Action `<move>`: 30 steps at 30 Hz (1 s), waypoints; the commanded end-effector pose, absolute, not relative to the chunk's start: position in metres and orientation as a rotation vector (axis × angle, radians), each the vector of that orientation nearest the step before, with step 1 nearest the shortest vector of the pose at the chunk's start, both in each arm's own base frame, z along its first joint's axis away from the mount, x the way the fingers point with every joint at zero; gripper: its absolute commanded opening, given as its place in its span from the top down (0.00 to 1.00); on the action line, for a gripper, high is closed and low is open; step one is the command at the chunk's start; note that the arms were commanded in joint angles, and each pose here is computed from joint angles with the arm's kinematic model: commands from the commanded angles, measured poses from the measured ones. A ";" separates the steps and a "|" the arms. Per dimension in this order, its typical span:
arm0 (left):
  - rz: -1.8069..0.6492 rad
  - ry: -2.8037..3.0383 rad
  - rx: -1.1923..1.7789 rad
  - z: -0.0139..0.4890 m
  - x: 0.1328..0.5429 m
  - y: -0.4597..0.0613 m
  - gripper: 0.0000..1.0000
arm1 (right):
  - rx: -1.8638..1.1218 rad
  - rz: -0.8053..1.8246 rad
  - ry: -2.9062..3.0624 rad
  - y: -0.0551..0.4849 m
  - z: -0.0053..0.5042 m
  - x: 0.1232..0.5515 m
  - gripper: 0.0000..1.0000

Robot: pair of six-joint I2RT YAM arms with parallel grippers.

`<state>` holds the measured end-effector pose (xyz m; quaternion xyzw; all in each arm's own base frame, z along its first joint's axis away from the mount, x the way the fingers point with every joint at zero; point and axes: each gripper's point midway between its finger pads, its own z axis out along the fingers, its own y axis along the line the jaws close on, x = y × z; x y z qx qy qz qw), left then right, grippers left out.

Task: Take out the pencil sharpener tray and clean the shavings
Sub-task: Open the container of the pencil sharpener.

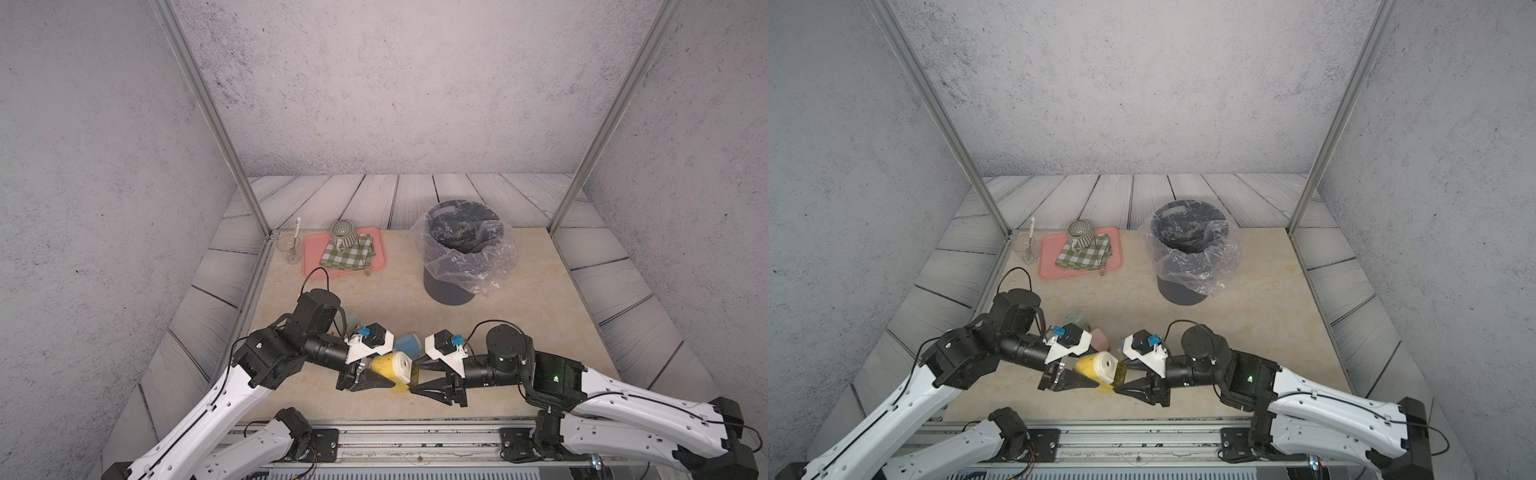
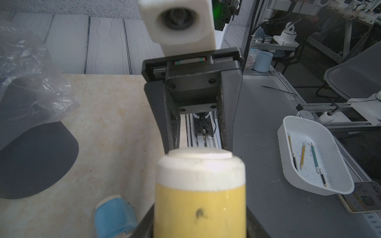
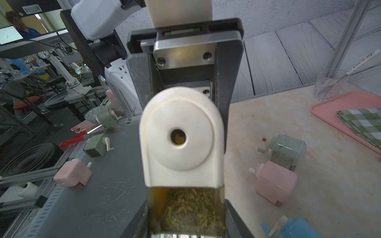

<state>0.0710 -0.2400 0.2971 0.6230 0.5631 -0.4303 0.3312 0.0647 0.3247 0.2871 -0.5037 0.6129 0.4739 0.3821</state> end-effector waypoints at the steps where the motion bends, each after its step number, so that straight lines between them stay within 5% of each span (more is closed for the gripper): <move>1: -1.137 1.528 1.660 0.282 0.060 -0.229 1.00 | -1.219 1.214 1.553 0.321 0.302 0.071 0.69; 10: -1.128 1.512 1.651 0.286 0.060 -0.230 1.00 | -1.223 1.229 1.566 0.325 0.301 0.071 0.52; 30: -1.119 1.503 1.637 0.289 0.061 -0.229 1.00 | -1.264 1.283 1.571 0.336 0.298 0.065 0.36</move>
